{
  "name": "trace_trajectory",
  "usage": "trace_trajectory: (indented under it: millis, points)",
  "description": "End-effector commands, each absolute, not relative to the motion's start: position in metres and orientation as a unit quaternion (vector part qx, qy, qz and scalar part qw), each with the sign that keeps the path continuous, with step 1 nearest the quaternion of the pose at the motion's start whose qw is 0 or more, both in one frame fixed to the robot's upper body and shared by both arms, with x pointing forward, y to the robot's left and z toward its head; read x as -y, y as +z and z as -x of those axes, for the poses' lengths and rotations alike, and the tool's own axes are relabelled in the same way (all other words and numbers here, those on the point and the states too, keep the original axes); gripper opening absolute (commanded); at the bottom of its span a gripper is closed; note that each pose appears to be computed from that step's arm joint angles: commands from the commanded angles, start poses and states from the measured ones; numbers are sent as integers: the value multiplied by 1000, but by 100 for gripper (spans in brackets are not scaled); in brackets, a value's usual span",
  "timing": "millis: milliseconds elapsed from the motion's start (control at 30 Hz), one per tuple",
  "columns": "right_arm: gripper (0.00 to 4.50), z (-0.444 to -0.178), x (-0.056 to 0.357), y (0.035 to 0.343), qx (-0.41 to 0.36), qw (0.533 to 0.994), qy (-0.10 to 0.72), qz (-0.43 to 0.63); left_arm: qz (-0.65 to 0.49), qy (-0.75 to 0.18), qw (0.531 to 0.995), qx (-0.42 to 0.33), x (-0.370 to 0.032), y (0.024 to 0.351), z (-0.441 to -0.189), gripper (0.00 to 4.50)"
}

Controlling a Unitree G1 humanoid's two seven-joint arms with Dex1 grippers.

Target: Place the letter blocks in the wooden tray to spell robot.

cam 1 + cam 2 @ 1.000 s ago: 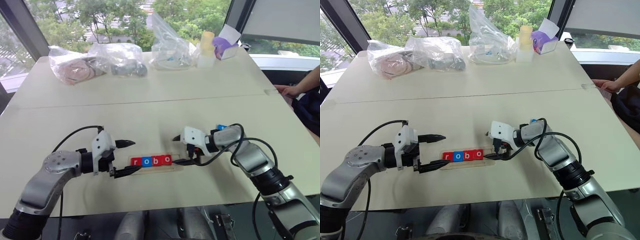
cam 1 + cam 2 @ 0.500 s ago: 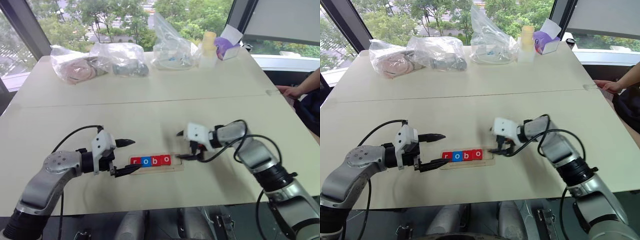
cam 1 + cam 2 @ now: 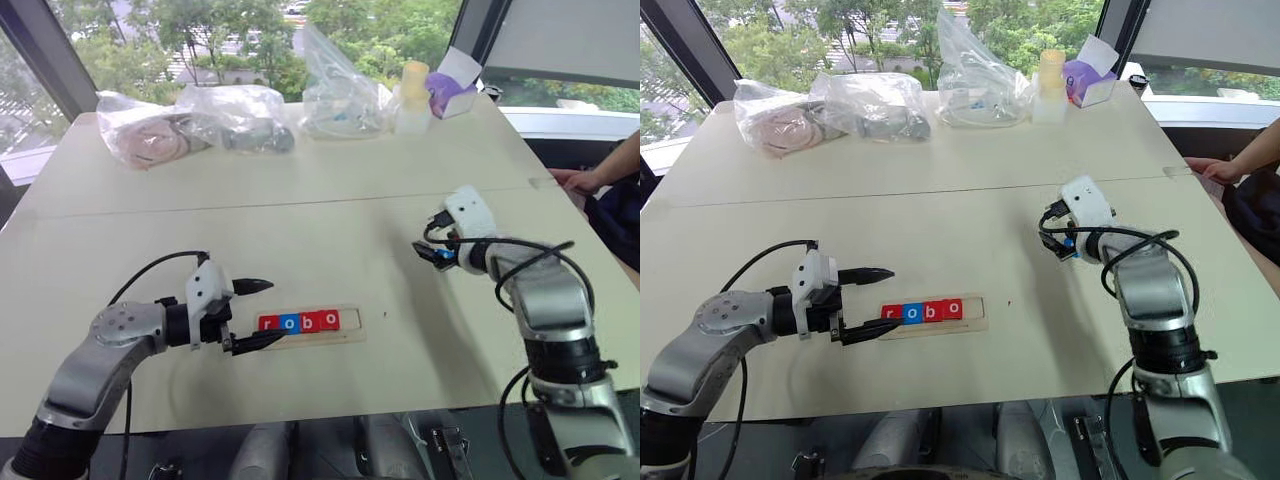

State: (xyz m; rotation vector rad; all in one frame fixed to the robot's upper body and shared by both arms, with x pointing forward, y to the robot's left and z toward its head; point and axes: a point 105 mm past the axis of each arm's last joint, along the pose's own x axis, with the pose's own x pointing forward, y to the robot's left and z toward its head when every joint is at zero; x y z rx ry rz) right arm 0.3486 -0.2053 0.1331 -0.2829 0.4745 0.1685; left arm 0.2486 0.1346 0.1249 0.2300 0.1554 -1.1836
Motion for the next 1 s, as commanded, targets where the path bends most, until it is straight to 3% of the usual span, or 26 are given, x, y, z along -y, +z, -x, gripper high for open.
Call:
trace_trajectory:
  millis: [33,233,600,700,733,833,1000]
  points:
    - [441,-341,215,140,-236,967,10,99,-113,-564,816,-55,-131,131,-249,450]
    - [441,-335,214,122,-271,960,-40,58,-116,-566,814,-55,-131,130,-250,450]
    - [441,-346,205,112,-296,953,-52,-23,-116,-560,819,-51,-130,131,-252,450]
    - [309,-349,200,109,-300,952,-53,-30,-116,-558,820,-49,-129,131,-252,450]
    - [243,-350,199,108,-302,951,-55,-36,-116,-557,821,-49,-129,131,-253,450]
    - [120,-350,196,105,-308,949,-56,-46,-114,-554,823,-47,-129,131,-253,450]
    - [118,-331,180,105,-326,945,8,-35,-112,-554,824,-48,-128,130,-252,450]
